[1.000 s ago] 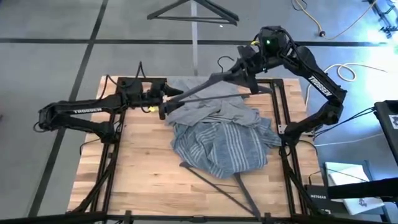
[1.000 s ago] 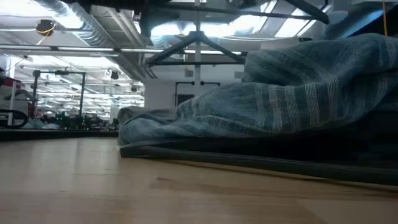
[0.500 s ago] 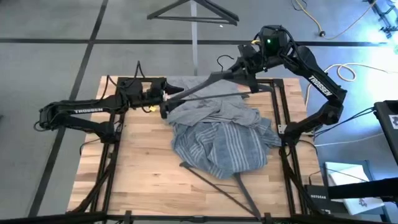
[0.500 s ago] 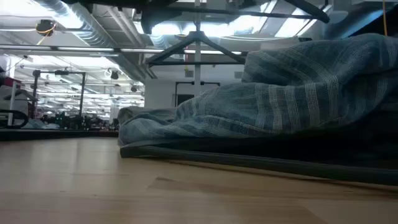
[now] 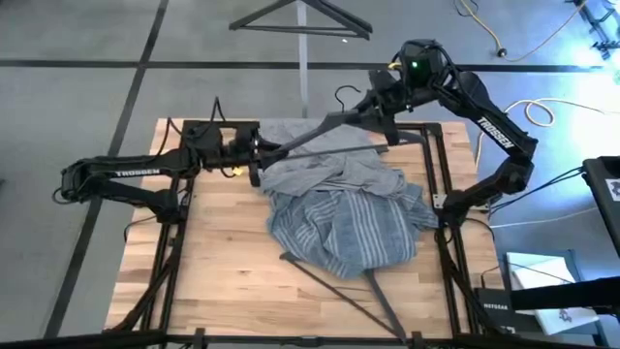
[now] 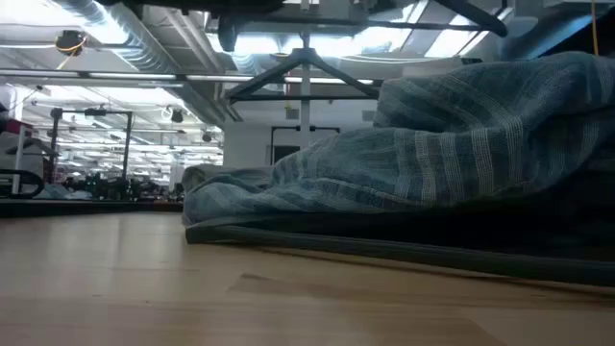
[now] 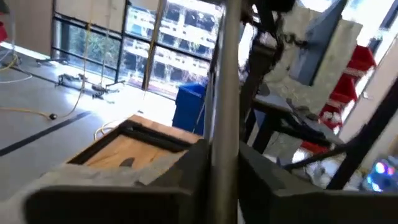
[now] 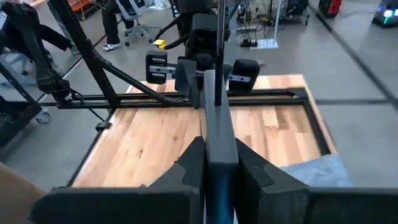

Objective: Unhang clothes
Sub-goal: Hang the hanger

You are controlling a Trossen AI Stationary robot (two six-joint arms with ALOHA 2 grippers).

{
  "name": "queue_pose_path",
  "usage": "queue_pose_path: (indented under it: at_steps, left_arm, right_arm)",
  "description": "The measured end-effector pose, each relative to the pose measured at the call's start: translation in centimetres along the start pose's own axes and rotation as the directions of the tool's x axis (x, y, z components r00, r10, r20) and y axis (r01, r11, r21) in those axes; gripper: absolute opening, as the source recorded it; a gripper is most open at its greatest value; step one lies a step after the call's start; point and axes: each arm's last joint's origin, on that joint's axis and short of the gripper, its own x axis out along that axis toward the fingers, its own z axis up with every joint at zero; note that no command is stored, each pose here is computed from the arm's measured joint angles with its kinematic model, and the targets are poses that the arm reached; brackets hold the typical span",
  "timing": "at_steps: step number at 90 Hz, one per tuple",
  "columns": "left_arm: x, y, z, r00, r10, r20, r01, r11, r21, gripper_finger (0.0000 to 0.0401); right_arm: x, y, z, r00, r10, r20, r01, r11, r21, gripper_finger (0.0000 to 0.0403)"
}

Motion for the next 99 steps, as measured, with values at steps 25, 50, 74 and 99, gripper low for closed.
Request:
queue_pose_path:
  at_steps: [25, 50, 74, 99]
  left_arm:
    - [0.0, 0.0, 0.0, 1.000, 0.010, -0.006, -0.010, 1.000, -0.025, 0.0025]
    - [-0.3, 0.5, 0.2, 0.998, 0.059, 0.001, -0.059, 0.998, 0.002, 0.0025]
    - [-0.9, 0.8, 0.3, 0.997, 0.078, -0.023, -0.077, 0.997, 0.015, 0.0025]
    - [-0.9, 1.0, 0.2, 0.993, 0.112, -0.025, -0.112, 0.994, 0.000, 0.0025]
  right_arm:
    - [0.2, -0.3, 0.0, 0.999, -0.049, -0.002, 0.049, 0.999, 0.012, 0.0069]
    - [-0.1, -0.1, 0.1, 0.998, -0.056, -0.001, 0.056, 0.997, 0.047, 0.0076]
    - [-0.7, 0.1, -0.2, 0.998, -0.059, -0.021, 0.060, 0.996, 0.068, 0.0134]
    - [-2.4, -0.6, -0.3, 0.992, -0.128, -0.010, 0.128, 0.986, 0.103, 0.0262]
